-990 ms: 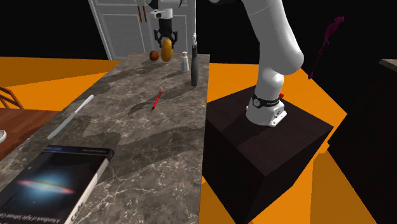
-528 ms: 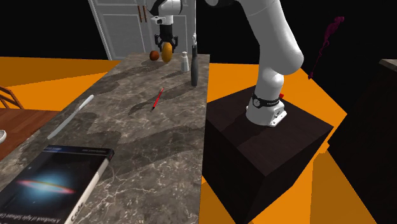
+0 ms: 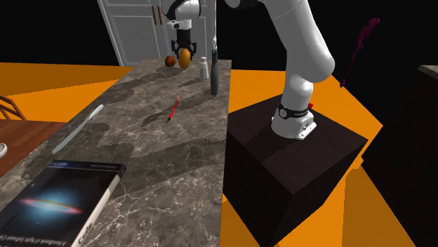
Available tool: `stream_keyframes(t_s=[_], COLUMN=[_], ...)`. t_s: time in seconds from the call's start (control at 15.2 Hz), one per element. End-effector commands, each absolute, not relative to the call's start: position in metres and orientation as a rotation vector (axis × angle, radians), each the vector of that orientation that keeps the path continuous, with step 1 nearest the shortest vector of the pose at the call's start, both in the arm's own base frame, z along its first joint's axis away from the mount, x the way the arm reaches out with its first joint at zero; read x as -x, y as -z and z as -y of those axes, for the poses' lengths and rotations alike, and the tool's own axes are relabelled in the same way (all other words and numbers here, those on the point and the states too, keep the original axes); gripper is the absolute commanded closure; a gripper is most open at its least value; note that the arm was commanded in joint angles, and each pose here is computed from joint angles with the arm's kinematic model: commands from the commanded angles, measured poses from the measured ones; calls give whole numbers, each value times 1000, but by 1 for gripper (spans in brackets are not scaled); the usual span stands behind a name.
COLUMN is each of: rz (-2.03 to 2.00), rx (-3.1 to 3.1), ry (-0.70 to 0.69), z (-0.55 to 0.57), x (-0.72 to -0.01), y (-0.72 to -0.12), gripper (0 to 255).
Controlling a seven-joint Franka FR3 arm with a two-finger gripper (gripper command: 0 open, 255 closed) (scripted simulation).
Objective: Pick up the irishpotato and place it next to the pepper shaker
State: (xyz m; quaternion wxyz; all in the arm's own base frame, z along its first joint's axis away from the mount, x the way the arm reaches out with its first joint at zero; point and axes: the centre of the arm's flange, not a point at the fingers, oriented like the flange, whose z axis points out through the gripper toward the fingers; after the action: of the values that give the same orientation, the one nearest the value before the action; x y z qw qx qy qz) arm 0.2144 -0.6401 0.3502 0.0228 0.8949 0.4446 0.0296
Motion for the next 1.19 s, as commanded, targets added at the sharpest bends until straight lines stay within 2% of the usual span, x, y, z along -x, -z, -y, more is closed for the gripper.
stream_keyframes(t_s=[0.0,0.07,0.4,0.66,1.12], rz=[-1390,-1390,-1390,-1390,-1390], rx=[-2783,-2783,-2783,-2783,-2783], ry=[-99,-99,-99,-99,-99], z=[637,638,637,637,637], x=[-218,-219,-218,-214,-214], y=[-343,-342,-343,-393,-393], gripper=[255,0,0,0,0])
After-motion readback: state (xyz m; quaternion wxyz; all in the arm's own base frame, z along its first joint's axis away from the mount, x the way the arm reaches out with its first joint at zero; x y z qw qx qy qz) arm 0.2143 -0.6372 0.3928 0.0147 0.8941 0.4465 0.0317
